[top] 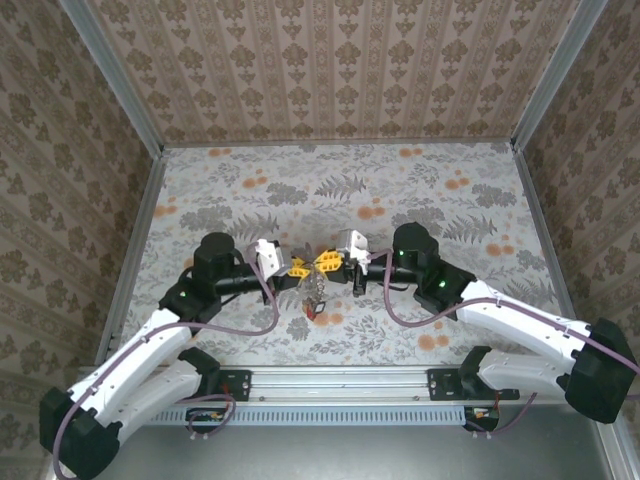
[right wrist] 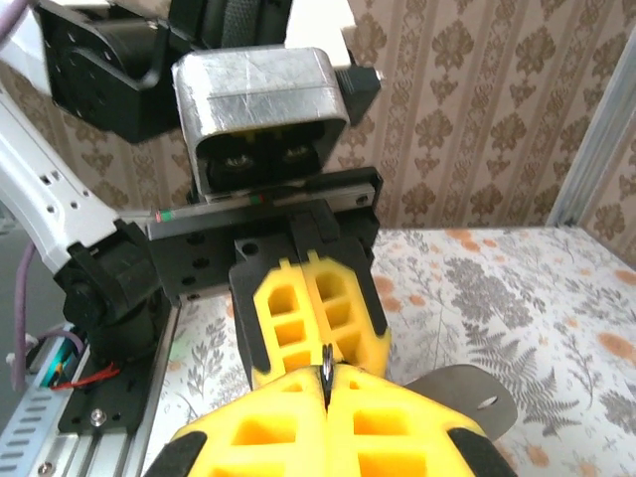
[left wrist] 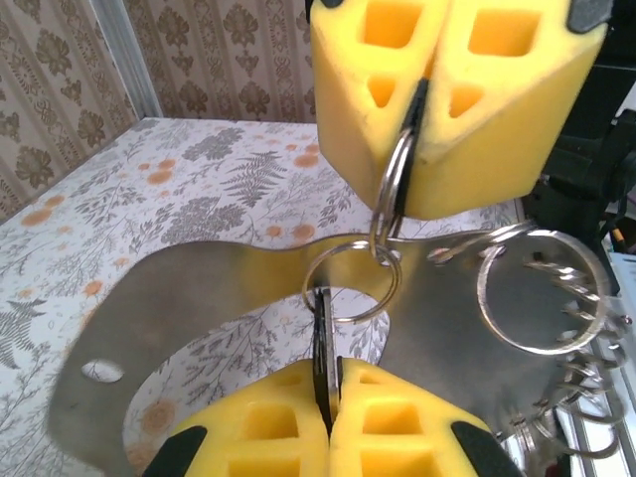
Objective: Put the keys on the keyring
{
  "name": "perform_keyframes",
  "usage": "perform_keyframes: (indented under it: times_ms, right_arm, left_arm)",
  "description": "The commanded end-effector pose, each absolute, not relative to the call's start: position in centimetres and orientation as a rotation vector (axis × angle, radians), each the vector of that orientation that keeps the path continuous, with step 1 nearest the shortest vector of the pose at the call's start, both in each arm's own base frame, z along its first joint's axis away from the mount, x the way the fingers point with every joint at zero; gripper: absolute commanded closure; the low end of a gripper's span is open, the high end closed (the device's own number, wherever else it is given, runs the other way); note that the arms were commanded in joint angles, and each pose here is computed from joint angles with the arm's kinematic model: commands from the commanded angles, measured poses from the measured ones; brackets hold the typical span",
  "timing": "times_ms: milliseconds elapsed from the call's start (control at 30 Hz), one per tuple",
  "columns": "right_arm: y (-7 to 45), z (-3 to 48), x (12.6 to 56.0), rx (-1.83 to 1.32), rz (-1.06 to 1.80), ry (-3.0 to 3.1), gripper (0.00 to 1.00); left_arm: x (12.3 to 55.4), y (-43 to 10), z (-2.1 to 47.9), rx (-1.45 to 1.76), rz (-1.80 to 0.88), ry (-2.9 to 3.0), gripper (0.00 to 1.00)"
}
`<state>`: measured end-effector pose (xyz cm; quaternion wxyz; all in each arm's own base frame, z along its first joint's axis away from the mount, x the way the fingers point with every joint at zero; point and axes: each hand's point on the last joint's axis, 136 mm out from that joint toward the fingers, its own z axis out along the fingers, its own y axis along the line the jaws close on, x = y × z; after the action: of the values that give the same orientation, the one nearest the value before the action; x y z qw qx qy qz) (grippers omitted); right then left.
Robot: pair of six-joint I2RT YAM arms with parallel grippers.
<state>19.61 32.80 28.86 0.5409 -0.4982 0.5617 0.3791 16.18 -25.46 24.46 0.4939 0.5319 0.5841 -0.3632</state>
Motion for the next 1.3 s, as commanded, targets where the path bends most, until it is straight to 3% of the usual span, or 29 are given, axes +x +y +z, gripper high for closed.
perform_keyframes:
  times_ms: [0,367,633,933,1267]
  right_arm:
    - [32.5,30.9,19.7,-1.195,0.832,1.289,1.00]
    - [33.3,29.0,19.3,-1.322,0.754,1.328,1.00]
    - [33.8,27.0,20.2,-1.346,0.724,1.414,1.00]
    - [33.2,26.2,20.6,-1.299,0.723,1.426,0.71]
    - [29.5,26.9,23.5,-1.060,0.607,1.477,0.62]
  left_arm:
    - [15.8,-25.1,25.6,1.347,-0.803,1.374,1.00]
    - [13.7,-25.0,26.0,1.537,-0.806,1.344,1.00]
    - [13.9,-24.3,26.3,1.685,-0.629,1.286,1.00]
    - [16.3,-22.0,24.9,2.000,-0.199,1.155,1.00]
    - [24.3,-19.2,24.3,2.290,0.518,0.935,1.00]
